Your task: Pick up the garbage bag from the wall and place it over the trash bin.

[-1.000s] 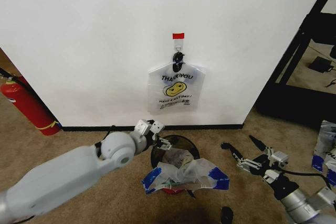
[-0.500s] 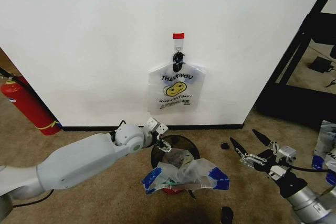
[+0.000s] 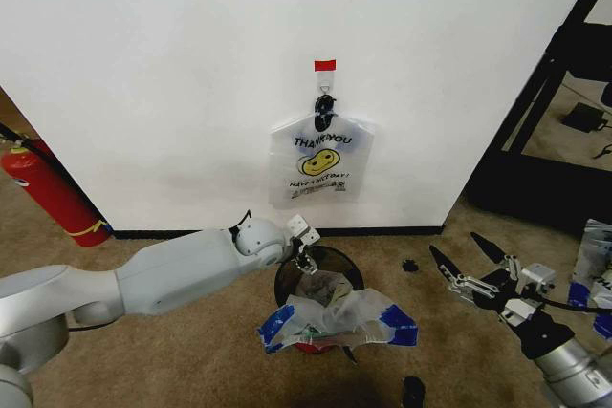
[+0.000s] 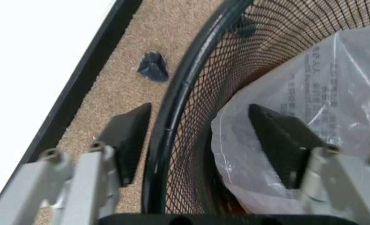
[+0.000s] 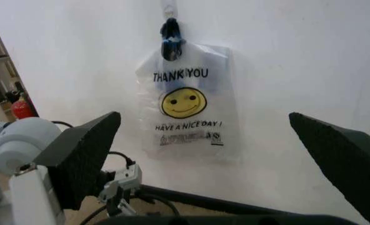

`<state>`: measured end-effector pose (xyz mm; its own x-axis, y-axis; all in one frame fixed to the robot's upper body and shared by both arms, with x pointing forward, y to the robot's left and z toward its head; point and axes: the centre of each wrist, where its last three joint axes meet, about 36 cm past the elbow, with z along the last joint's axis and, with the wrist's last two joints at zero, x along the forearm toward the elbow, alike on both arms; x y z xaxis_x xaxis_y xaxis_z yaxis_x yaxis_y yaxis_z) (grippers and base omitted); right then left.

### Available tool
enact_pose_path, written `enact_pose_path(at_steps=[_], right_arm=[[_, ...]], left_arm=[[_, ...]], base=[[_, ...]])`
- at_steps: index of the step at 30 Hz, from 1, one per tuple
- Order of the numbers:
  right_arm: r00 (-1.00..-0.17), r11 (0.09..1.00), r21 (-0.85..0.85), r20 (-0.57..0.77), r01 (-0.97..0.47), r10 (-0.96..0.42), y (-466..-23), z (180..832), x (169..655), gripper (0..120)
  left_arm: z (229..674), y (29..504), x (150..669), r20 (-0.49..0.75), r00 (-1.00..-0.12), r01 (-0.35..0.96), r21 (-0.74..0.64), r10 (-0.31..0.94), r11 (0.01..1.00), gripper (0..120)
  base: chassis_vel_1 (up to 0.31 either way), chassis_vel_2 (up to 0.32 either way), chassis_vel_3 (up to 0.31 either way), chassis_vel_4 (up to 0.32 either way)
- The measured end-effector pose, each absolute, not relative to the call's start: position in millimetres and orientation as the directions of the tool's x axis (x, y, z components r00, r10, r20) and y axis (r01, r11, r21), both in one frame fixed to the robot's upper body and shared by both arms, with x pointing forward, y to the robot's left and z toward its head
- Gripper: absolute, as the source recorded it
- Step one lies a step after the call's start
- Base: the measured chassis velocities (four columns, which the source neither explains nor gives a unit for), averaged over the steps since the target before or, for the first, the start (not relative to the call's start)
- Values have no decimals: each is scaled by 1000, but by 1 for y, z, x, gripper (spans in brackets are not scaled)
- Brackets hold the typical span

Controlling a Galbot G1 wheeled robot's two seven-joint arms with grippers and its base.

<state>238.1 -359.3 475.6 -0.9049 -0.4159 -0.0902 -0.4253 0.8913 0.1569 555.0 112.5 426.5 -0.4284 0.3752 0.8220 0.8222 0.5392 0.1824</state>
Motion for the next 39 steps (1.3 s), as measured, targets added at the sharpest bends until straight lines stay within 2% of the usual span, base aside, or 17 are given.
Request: enact_pose_path(at_steps=[4, 9, 10, 13, 17, 22, 28, 33, 39], right_arm=[[-908, 894, 160, -87, -419, -410, -361, 474, 238, 100], [-913, 897, 166, -85, -409, -400, -361, 471, 239, 100], [-913, 897, 166, -85, -409, -400, -361, 471, 239, 100], [-916, 900, 167, -84, -402, -393, -360, 470, 240, 100], [-922, 906, 173, -76, -386, -379, -358, 470, 241, 100], [-925, 908, 177, -71, -379, -372, -356, 470, 243, 100], [-930, 911, 184, -61, -368, -363, -352, 471, 243, 100], [-945, 924, 198, -39, -327, -326, -346, 474, 246, 100], [-964, 939, 225, 2, -260, -267, -340, 481, 250, 100]], left_arm=[[428, 111, 557, 826, -421, 825, 176, 376, 538, 50], [430, 115, 559, 834, -405, 817, 147, 374, 557, 29], [430, 115, 559, 834, -405, 817, 147, 374, 557, 29], [431, 121, 560, 837, -403, 809, 138, 369, 571, 15], [432, 129, 558, 839, -396, 797, 112, 373, 594, 6], [433, 138, 555, 839, -399, 783, 101, 370, 614, 4], [440, 155, 546, 820, -417, 719, 33, 392, 695, 0], [449, 176, 537, 792, -491, 575, -18, 363, 818, 0], [454, 190, 523, 777, -523, 466, -82, 349, 881, 0]], base=[[0, 0, 0, 0], [0, 0, 0, 0], [0, 0, 0, 0], [0, 0, 0, 0], [0, 0, 0, 0], [0, 0, 0, 0], [0, 0, 0, 0], [0, 0, 0, 0], [0, 0, 0, 0]])
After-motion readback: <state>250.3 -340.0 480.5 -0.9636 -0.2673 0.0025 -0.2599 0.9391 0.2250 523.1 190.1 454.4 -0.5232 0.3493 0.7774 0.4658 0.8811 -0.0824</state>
